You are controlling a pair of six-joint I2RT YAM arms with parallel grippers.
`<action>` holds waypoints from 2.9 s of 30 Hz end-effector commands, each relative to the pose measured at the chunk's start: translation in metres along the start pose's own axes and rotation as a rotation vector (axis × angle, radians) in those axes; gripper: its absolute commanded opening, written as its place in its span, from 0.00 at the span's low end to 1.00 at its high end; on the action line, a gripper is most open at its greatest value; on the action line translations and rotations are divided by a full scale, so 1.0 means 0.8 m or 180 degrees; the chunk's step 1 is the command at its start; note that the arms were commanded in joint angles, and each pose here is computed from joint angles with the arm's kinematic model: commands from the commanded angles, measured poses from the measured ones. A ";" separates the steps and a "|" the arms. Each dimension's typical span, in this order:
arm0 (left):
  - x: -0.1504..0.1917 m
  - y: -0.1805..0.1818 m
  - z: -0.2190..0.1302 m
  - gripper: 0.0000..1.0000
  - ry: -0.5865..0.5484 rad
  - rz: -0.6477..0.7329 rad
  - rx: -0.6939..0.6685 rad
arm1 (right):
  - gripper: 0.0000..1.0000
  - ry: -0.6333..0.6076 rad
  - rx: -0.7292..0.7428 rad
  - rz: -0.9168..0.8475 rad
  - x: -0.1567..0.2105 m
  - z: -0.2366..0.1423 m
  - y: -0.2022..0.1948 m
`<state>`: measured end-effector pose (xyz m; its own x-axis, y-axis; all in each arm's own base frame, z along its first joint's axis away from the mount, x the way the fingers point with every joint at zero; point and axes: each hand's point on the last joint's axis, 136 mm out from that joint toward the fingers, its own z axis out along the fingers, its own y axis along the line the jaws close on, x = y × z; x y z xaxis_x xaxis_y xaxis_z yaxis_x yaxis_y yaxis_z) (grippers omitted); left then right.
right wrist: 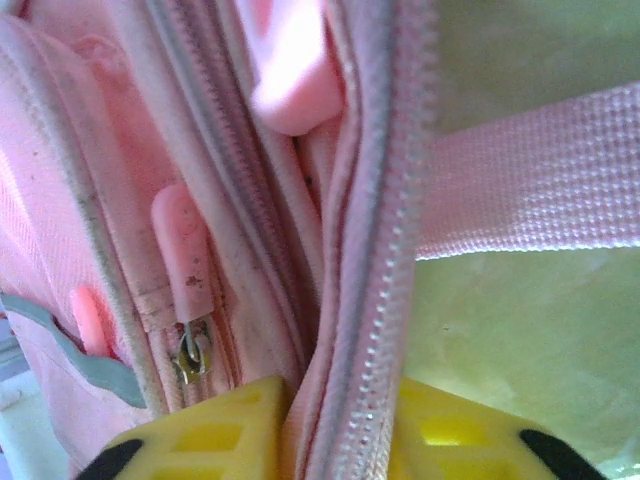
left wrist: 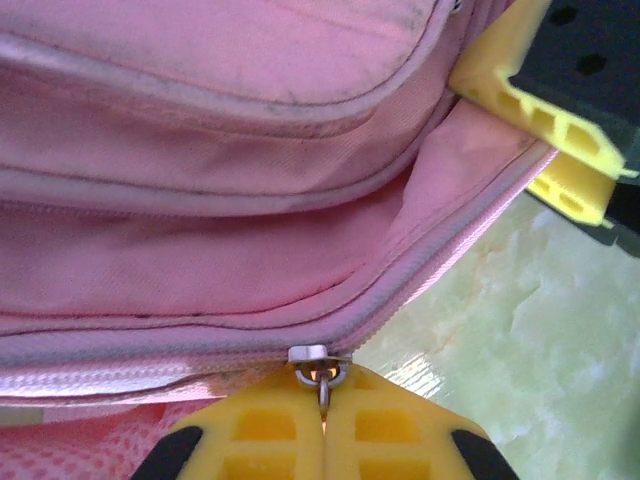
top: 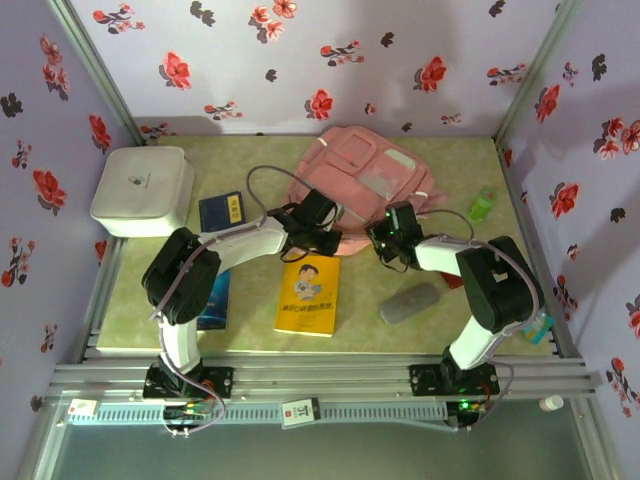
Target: Pack books, pencil case, and school supplies into a backpack
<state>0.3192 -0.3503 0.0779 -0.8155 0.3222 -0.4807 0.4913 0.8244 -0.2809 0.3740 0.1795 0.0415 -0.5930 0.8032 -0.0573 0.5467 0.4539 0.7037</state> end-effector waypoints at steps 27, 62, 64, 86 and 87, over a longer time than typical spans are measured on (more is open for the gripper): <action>0.000 0.088 -0.062 0.00 0.0277 -0.0466 -0.0112 | 0.26 -0.0324 0.0221 -0.0671 -0.050 0.012 0.020; 0.004 0.099 -0.040 0.24 0.0179 -0.0473 -0.0453 | 0.22 -0.0306 0.0378 -0.0820 -0.051 0.029 0.000; 0.007 0.100 -0.037 0.23 0.0202 -0.0484 -0.0464 | 0.22 -0.0304 0.0377 -0.0819 -0.051 0.029 0.000; 0.018 0.113 -0.067 0.03 0.0156 -0.0384 -0.0665 | 0.20 -0.0457 0.0580 -0.0938 -0.066 0.030 -0.009; 0.019 0.119 -0.069 0.03 0.0168 -0.0386 -0.0740 | 0.20 -0.0466 0.0597 -0.0939 -0.067 0.029 -0.011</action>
<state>0.3393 -0.2602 0.0814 -0.8895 0.2189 -0.4011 0.3202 0.9248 -0.2055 0.4078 0.1636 0.0303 -0.6946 0.6582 -0.2905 0.4314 0.7042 0.5640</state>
